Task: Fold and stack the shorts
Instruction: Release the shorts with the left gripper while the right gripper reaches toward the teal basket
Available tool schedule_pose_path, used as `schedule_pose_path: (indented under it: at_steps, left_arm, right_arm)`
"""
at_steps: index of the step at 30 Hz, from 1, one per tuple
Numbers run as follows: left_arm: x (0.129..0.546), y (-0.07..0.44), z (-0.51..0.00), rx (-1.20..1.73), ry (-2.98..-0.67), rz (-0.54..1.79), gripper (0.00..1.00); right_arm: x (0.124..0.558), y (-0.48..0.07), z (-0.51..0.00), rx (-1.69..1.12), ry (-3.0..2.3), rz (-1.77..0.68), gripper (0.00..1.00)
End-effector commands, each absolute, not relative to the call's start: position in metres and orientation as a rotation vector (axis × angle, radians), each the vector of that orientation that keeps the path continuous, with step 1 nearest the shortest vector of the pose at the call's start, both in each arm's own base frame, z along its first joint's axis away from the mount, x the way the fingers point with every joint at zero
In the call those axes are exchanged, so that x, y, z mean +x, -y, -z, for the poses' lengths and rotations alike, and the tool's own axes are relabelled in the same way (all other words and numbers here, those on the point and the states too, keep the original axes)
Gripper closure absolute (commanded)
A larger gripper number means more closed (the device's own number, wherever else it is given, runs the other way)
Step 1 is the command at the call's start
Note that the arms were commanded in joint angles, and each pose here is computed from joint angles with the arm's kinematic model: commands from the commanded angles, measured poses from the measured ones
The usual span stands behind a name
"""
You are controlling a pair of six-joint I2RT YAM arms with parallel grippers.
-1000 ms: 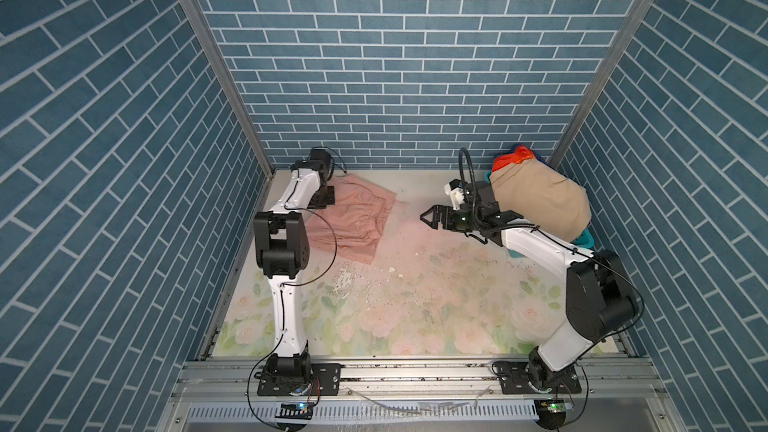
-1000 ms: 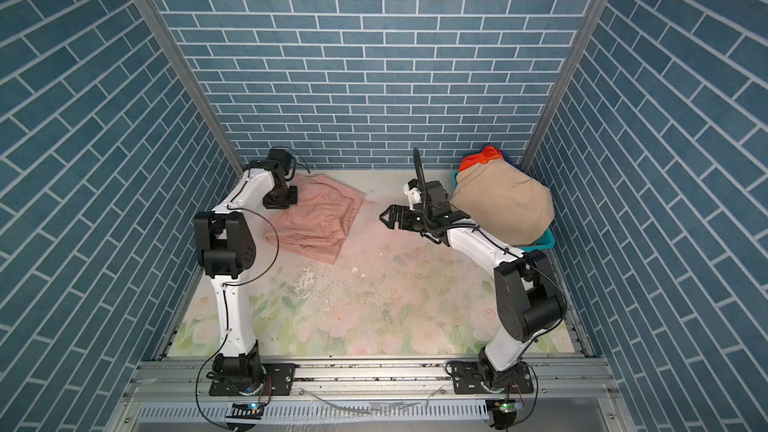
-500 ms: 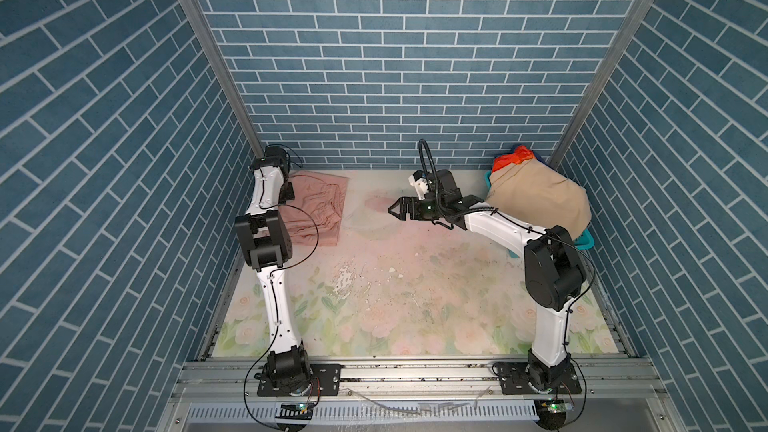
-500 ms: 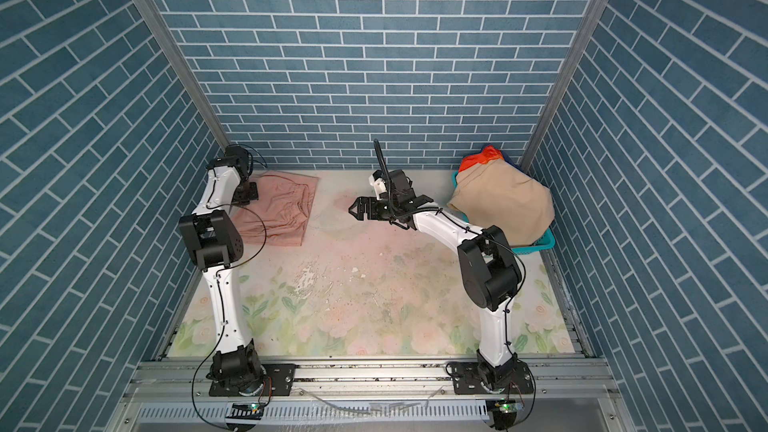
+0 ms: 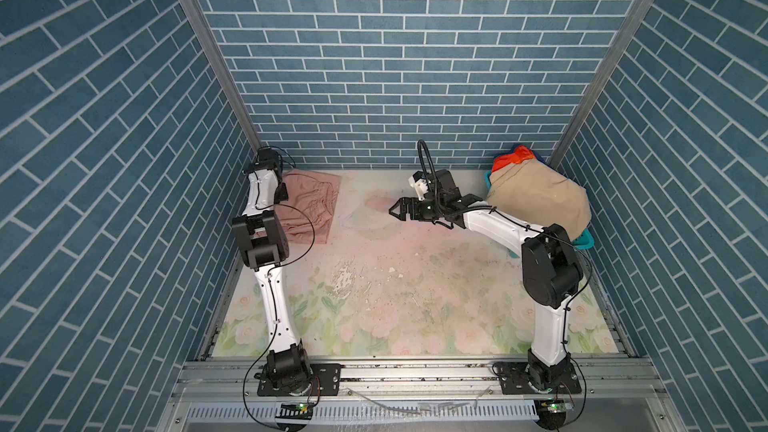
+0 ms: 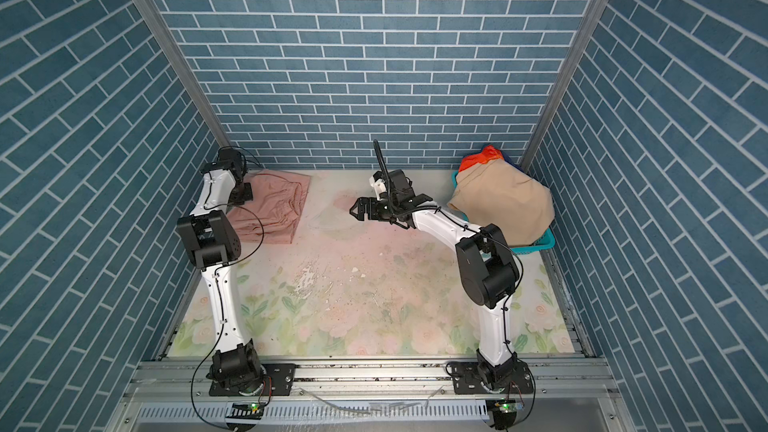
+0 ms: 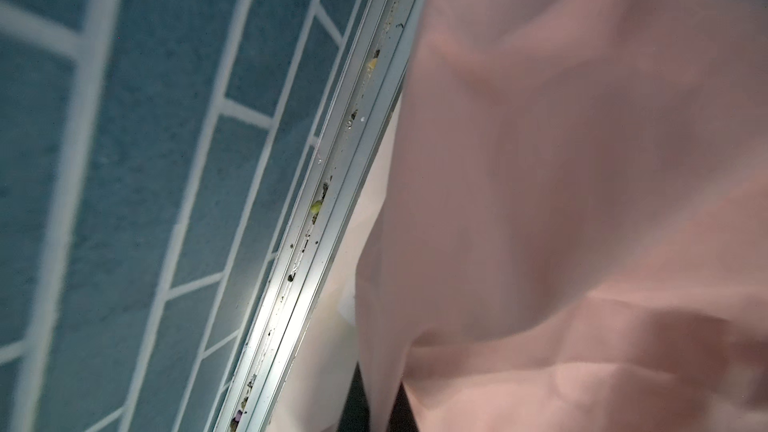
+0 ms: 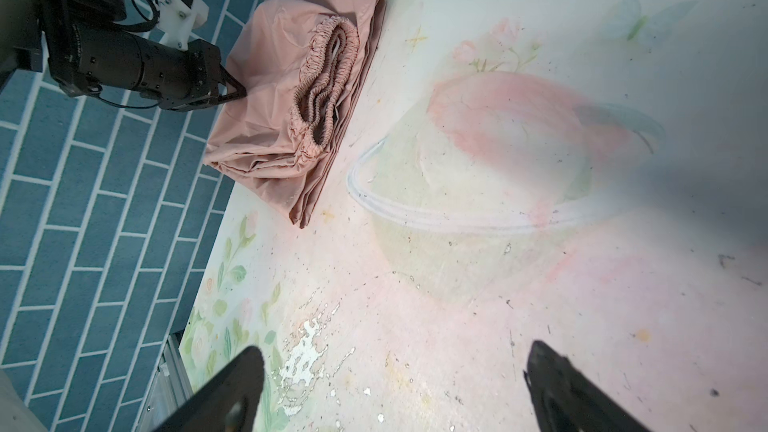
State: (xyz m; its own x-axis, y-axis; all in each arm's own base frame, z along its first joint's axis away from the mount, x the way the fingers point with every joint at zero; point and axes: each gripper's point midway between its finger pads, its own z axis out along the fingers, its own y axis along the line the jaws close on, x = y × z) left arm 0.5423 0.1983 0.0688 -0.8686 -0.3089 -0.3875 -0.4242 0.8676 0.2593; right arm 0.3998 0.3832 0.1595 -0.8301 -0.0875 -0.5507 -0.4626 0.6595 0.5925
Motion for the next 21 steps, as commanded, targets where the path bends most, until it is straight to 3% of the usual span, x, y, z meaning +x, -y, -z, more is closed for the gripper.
schedule_pose_path:
  at_steps: [1, 16, 18, 20, 21]
  left_arm:
    - [0.547, -0.21, -0.085, -0.551, -2.659, -0.536, 1.0]
    - [0.537, -0.223, -0.109, -0.585, -2.643, -0.532, 1.0]
    - [0.539, -0.221, -0.112, -0.581, -2.636, -0.51, 0.71]
    - [0.543, -0.215, -0.116, -0.562, -2.631, -0.452, 0.67]
    - [0.545, -0.212, -0.121, -0.554, -2.624, -0.424, 0.56]
  right_arm:
    - [0.399, -0.382, -0.165, -0.468, -2.388, -1.028, 0.01]
    - [0.381, -0.359, -0.205, -0.432, -2.346, -1.005, 0.02]
    - [0.379, -0.357, -0.21, -0.429, -2.339, -1.01, 0.01]
    - [0.376, -0.355, -0.214, -0.429, -2.334, -1.014, 0.01]
    - [0.376, -0.353, -0.217, -0.428, -2.33, -1.009, 0.01]
